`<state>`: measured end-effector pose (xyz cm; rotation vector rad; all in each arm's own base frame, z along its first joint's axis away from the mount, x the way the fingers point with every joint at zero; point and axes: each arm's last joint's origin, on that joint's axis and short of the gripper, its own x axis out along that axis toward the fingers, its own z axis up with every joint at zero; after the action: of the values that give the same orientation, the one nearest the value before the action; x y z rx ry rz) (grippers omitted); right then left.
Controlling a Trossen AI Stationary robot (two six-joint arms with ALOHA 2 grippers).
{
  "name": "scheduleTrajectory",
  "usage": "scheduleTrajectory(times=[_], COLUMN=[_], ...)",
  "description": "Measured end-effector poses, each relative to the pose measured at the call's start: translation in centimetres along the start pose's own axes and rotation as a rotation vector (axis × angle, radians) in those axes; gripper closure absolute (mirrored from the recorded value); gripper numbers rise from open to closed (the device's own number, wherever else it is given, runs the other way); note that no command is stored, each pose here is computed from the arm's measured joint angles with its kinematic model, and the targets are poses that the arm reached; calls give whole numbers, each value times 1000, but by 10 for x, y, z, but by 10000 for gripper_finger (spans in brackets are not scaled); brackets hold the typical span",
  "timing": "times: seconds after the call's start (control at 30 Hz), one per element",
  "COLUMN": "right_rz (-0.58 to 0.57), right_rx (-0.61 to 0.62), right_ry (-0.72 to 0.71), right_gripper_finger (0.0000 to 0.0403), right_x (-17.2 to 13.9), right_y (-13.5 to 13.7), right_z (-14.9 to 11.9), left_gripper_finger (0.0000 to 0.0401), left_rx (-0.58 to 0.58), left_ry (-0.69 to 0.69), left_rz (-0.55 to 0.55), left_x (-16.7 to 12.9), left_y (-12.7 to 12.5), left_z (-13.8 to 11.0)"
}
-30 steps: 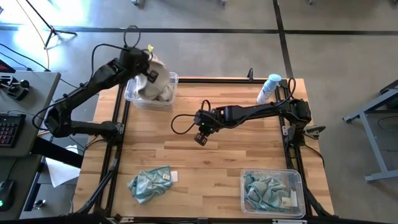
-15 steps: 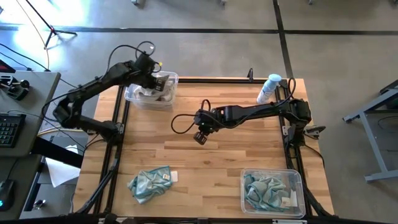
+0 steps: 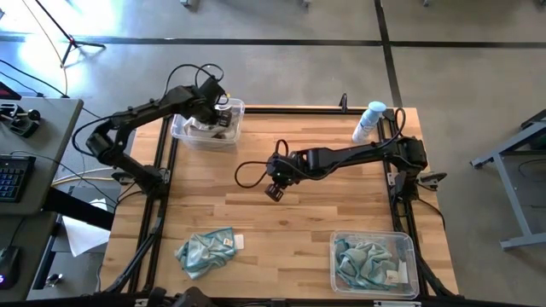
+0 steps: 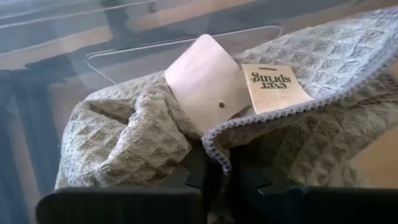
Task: Sort microfiber towel by color & place in baskets
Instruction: Put the white microfiber towel into the top transparent bin
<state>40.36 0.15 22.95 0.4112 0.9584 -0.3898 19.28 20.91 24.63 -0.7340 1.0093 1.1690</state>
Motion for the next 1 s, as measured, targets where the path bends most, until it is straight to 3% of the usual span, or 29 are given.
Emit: scheduleTrajectory(times=[0.2, 0.37, 0.83, 1.0], right_rz=[-1, -1, 4, 24], right_rx=[-17, -24, -33, -48], right_ry=[0, 0, 3, 23], right_gripper_finger=[403, 403, 403, 403], right_x=[0, 0, 0, 0], right_y=[0, 0, 0, 0], right_z=[0, 0, 0, -1], left_gripper_finger=[351, 342, 276, 260], left_rx=[-64, -96, -109, -124], left_ry=[36, 41, 60, 28], left_rz=[11, -65, -132, -168], left_x=[20, 35, 39, 23], left_y=[3, 6, 15, 18], left_z=[-16, -22, -17, -19])
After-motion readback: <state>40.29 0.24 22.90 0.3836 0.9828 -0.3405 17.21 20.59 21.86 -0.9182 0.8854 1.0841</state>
